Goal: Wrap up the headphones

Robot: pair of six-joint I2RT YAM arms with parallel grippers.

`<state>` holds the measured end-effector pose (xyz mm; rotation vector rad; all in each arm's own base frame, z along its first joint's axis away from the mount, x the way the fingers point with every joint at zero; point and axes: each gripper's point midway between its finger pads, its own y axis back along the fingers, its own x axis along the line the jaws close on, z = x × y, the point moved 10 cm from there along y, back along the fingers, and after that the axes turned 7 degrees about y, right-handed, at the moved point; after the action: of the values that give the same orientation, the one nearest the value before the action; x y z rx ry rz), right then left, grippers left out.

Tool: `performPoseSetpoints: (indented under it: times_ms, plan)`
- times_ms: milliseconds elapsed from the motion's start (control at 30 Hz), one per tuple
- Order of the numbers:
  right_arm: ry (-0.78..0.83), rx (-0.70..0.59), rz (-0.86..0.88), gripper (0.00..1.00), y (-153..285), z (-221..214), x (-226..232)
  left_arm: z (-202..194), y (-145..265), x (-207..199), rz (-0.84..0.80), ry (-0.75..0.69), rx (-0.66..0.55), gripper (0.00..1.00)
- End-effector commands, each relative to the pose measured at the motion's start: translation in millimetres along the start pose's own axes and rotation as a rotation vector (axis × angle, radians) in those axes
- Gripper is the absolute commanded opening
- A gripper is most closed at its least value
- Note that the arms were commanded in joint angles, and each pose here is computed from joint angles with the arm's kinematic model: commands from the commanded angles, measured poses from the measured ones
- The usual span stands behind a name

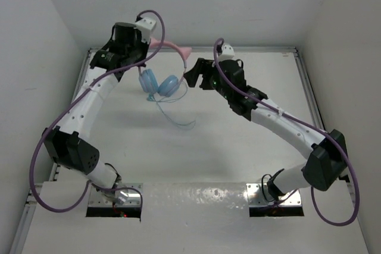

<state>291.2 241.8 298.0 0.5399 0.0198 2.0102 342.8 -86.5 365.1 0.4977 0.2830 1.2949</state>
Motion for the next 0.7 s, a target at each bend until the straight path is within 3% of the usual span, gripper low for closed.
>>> performPoseSetpoints:
  times_ms: [0,67,133,233,467,667]
  plan:
    - [-0.083,-0.065,-0.018,0.81,11,-3,3,-17,-8,-11,0.018,-0.016,0.071,0.0]
    - [-0.067,-0.019,-0.108,0.8,20,-11,-7,-22,-14,-9,0.052,-0.015,0.09,0.0]
    - [-0.067,-0.053,-0.223,0.76,32,-7,-17,-26,-22,-8,0.085,-0.003,0.112,0.0]
    - [-0.07,-0.092,-0.187,0.76,35,-7,-17,-24,-23,-13,0.027,0.018,0.098,0.0]
    - [-0.087,0.018,-0.079,0.8,-13,-14,2,-30,-25,-20,-0.017,0.061,0.133,0.0]
    - [-0.09,0.139,-0.126,0.78,-61,-39,1,-31,-20,-25,-0.051,0.093,0.135,0.0]
